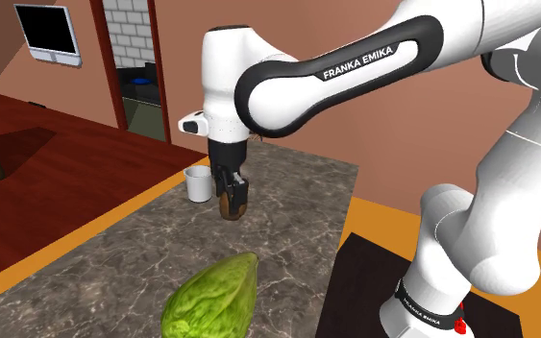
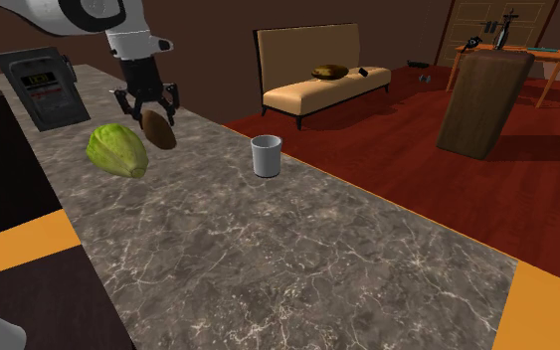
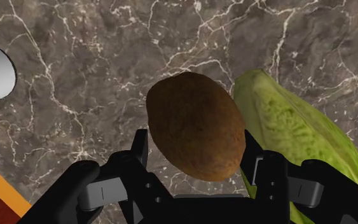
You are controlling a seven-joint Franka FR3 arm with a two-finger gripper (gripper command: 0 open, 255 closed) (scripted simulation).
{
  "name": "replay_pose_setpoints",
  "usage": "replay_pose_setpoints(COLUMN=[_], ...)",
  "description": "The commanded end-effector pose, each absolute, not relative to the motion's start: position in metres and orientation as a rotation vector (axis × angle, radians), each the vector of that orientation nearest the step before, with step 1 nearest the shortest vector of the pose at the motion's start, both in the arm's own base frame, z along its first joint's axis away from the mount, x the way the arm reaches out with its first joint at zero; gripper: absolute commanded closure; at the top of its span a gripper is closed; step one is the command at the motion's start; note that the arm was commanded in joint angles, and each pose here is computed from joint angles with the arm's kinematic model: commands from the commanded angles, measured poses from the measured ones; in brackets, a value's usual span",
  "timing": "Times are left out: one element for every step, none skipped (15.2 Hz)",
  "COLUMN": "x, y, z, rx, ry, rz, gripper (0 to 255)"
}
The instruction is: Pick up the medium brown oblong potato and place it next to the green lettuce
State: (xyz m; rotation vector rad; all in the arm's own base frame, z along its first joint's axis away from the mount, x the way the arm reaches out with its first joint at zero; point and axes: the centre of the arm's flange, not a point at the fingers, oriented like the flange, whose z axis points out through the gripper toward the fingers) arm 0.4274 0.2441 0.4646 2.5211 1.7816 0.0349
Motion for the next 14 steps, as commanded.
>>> replay_pose_setpoints(x=[0.427, 0.427, 0.427, 0.427, 0.427, 0.427, 0.427, 0.427, 0.427, 0.427, 0.427, 0.427, 0.427, 0.427], y=[0.244, 0.244, 0.244, 0.244, 0.244, 0.244, 0.244, 0.244, 0.244, 0.244, 0.244, 0.244, 0.244, 0.244], z=[0.453, 0.448, 0.442, 0.437, 0.432, 0.427, 0.421, 0.416, 0.411, 0.406, 0.4, 0.395, 0.39, 0.384], rx=[2.521, 2.521, 2.521, 2.521, 2.521, 2.521, 2.521, 2.521, 2.521, 2.521, 2.521, 2.521, 2.521, 2.521], ry=[1.781, 1.781, 1.781, 1.781, 1.781, 1.781, 1.781, 1.781, 1.781, 1.781, 1.781, 1.781, 1.781, 1.781], rz=[0.036, 0.036, 0.036, 0.036, 0.036, 0.036, 0.036, 0.036, 0.036, 0.036, 0.036, 0.036, 0.036, 0.036], gripper=[255, 255, 255, 255, 255, 255, 255, 255, 255, 255, 255, 255, 255, 255])
